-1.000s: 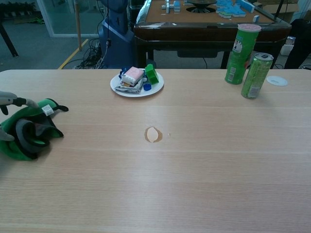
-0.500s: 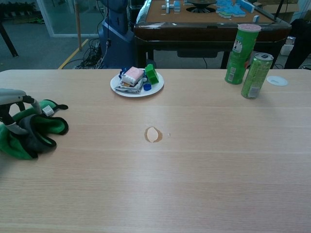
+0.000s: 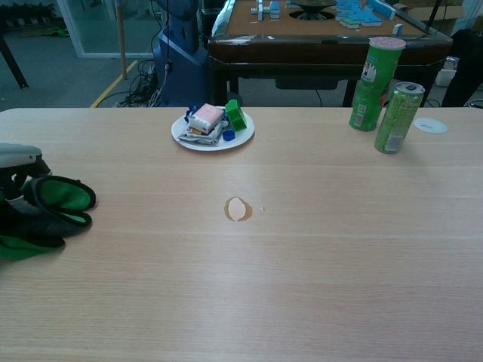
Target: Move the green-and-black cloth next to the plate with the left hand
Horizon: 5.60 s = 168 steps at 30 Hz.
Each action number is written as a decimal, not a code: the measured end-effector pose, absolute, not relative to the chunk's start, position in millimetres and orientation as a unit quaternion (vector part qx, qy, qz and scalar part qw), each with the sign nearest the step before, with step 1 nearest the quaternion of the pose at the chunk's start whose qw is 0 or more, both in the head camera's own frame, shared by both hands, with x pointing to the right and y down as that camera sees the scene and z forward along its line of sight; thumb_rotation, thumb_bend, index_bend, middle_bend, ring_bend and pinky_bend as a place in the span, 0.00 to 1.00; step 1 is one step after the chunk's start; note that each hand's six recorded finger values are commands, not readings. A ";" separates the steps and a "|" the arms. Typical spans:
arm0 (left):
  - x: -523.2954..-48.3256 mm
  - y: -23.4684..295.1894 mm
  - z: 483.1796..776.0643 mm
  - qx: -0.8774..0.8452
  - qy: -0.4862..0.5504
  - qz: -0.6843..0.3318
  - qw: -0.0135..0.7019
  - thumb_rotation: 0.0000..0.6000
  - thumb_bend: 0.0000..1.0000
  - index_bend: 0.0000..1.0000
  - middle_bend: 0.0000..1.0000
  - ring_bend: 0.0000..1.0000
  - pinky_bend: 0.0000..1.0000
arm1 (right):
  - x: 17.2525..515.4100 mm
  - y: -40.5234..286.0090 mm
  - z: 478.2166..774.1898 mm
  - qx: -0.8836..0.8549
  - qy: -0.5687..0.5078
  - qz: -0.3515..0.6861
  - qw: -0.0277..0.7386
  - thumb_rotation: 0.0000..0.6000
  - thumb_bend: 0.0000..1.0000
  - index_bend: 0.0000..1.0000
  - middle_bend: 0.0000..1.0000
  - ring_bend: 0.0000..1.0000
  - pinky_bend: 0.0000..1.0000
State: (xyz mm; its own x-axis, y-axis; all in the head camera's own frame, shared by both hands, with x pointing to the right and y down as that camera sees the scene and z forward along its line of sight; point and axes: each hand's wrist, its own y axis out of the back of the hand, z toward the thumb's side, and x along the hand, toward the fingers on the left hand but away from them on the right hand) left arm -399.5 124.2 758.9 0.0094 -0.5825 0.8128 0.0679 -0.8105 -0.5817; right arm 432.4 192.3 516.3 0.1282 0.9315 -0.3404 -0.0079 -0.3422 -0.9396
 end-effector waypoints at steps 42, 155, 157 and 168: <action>-142.2 79.0 715.8 -0.865 0.226 -0.402 0.198 1.00 0.24 0.69 0.75 0.77 1.00 | 434.9 191.2 514.8 -0.608 -0.374 0.551 0.432 1.00 0.17 0.23 0.22 0.17 0.22; -78.0 130.7 790.3 -0.891 0.091 -0.403 0.190 1.00 0.23 0.62 0.70 0.71 0.90 | 424.7 179.7 530.4 -0.608 -0.354 0.570 0.425 1.00 0.17 0.23 0.22 0.17 0.22; -76.0 133.7 789.0 -0.893 0.081 -0.400 0.192 1.00 0.23 0.62 0.70 0.71 0.90 | 424.3 179.6 530.6 -0.609 -0.354 0.568 0.426 1.00 0.17 0.23 0.22 0.17 0.22; -96.7 118.8 800.6 -0.859 0.065 -0.432 0.266 1.00 0.23 0.62 0.70 0.71 0.90 | 424.1 180.9 528.2 -0.608 -0.356 0.566 0.428 1.00 0.17 0.23 0.22 0.17 0.22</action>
